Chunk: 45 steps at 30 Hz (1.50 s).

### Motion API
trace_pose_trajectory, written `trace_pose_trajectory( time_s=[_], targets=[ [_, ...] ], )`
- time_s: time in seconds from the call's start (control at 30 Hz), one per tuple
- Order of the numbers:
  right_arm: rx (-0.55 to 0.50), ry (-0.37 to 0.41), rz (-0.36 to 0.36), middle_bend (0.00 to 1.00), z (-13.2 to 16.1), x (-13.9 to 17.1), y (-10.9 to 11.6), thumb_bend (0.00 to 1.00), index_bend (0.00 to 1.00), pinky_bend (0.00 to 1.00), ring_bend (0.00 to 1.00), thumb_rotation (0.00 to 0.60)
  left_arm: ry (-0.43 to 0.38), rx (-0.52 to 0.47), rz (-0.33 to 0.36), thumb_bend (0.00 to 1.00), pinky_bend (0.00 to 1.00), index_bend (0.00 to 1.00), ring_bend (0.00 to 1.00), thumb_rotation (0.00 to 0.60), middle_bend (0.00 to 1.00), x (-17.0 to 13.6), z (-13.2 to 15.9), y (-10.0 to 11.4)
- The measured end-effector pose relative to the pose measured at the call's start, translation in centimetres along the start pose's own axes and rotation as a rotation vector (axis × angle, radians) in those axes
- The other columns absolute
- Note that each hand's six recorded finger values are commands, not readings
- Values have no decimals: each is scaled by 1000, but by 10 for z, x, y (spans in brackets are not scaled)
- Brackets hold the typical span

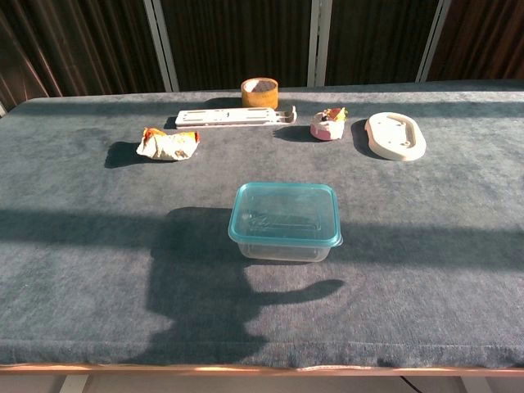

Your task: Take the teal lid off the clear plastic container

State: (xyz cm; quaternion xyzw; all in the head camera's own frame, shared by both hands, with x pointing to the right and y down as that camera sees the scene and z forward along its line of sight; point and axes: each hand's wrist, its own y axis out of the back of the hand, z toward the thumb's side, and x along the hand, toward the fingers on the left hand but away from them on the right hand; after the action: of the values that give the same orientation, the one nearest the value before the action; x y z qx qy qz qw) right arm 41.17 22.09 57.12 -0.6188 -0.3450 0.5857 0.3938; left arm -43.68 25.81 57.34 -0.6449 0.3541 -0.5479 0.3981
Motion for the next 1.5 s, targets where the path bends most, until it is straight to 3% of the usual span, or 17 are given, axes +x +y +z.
trace_pose_trajectory(
  time_s=[0.2,0.33,0.47,0.57,0.7,0.97,1.2,1.5],
  targets=[
    [-9,5,-13,0,0,4,4,177,0,0,0,600,-78,-26,-40,300,17,0,0,600,0,6,17,-10],
    [-9,4,-7,0,-1,6,6,177,0,0,0,600,-182,-128,-90,286,1,0,0,600,0,19,40,-20],
    [2,22,1,0,3,5,8,177,0,0,0,600,-391,-265,-139,267,0,0,0,600,0,43,94,-32],
    [4,44,17,0,6,5,6,177,0,0,0,600,-509,-307,-148,264,0,0,0,600,0,55,135,-42],
    [-2,61,49,0,8,6,1,177,0,0,0,600,-594,-335,-166,262,0,0,0,600,0,75,179,-57],
    [-5,57,72,0,6,4,-6,177,0,0,0,600,-612,-338,-209,261,0,0,0,600,0,114,234,-84],
    [-6,43,77,0,1,3,-6,177,0,0,0,600,-594,-310,-272,259,0,0,0,600,0,136,259,-107],
    [-13,35,81,0,-2,3,-5,176,0,0,0,600,-586,-269,-295,255,0,0,0,600,0,157,286,-120]
  ],
)
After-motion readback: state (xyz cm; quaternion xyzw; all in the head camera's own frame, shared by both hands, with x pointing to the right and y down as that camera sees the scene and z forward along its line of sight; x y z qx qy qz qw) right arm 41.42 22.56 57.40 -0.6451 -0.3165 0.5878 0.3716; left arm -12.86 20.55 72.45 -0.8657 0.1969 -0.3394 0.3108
